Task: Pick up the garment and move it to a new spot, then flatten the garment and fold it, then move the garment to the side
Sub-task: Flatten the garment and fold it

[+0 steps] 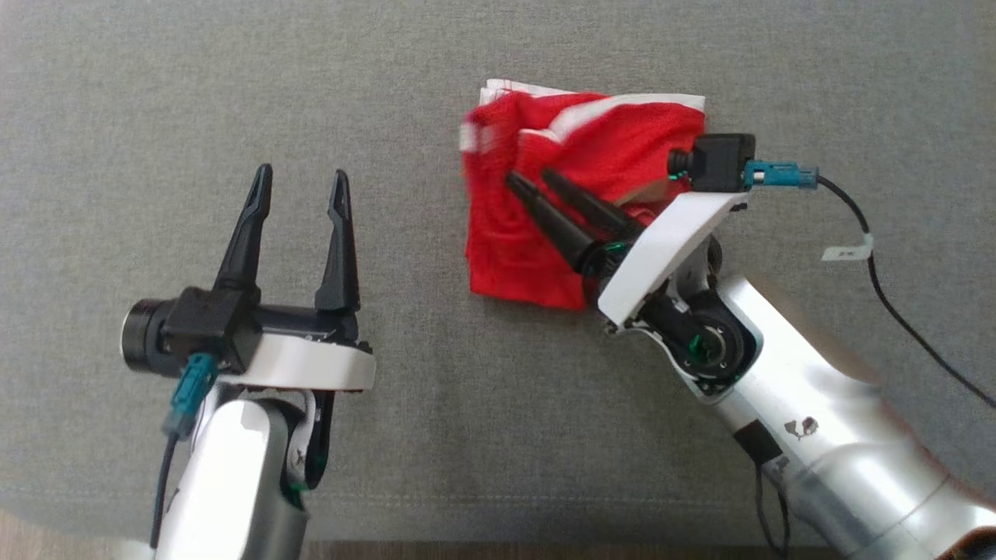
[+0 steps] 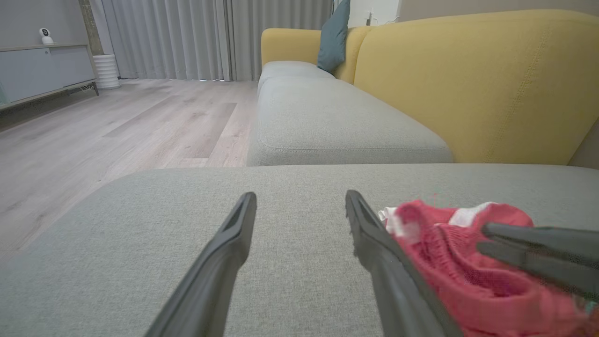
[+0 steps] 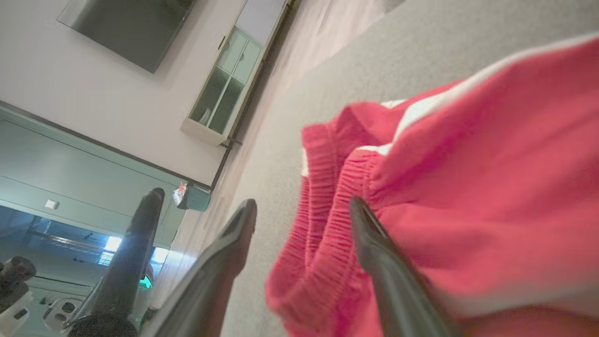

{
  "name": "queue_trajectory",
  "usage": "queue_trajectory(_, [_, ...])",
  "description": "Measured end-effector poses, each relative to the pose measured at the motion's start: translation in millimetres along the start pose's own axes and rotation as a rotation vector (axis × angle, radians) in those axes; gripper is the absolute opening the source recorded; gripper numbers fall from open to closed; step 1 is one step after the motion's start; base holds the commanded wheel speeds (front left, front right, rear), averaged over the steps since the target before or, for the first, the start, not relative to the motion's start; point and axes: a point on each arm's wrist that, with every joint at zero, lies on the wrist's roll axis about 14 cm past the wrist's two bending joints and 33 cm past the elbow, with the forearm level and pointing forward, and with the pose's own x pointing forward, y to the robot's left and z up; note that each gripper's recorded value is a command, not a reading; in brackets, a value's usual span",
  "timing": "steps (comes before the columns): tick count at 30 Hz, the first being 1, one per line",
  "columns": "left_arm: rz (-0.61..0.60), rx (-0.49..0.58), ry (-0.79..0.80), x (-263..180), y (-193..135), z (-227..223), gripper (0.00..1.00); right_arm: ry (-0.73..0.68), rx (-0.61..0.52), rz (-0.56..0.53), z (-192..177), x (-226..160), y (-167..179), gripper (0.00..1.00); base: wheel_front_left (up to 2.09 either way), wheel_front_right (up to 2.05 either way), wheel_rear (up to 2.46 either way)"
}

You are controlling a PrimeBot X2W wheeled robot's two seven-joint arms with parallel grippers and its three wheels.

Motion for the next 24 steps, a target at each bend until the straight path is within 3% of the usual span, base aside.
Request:
queue_trajectory(2, [-0.004, -0.002, -0.001, 0, -1, 1, 1.0, -0.063, -0.066, 0.031, 12, 0, 11, 1.0, 0.0, 0.0, 0.0])
queue_trajectory(6, [-0.007, -0.003, -0.011, -1, -2, 5, 1.0, -0.284, -0.306, 0.056, 59, -13, 21, 1.0, 0.0, 0.0, 0.0])
queue_trajectory(11, [-0.014, -0.007, -0.021, -1, -5, 9, 1.0, -0.462, -0.542, -0.097, 112, -55, -16, 1.0, 0.0, 0.0, 0.0])
queue_trajectory(17, [-0.017, -0.011, -0.026, 1, -7, 10, 1.0, -0.572, -0.592, -0.287, 133, -109, -54, 1.0, 0.0, 0.0, 0.0])
queue_trajectory(24, [-0.032, -0.007, -0.013, 0, -13, 5, 1.0, -0.628, -0.625, -0.515, 117, -185, -92, 1.0, 0.0, 0.0, 0.0])
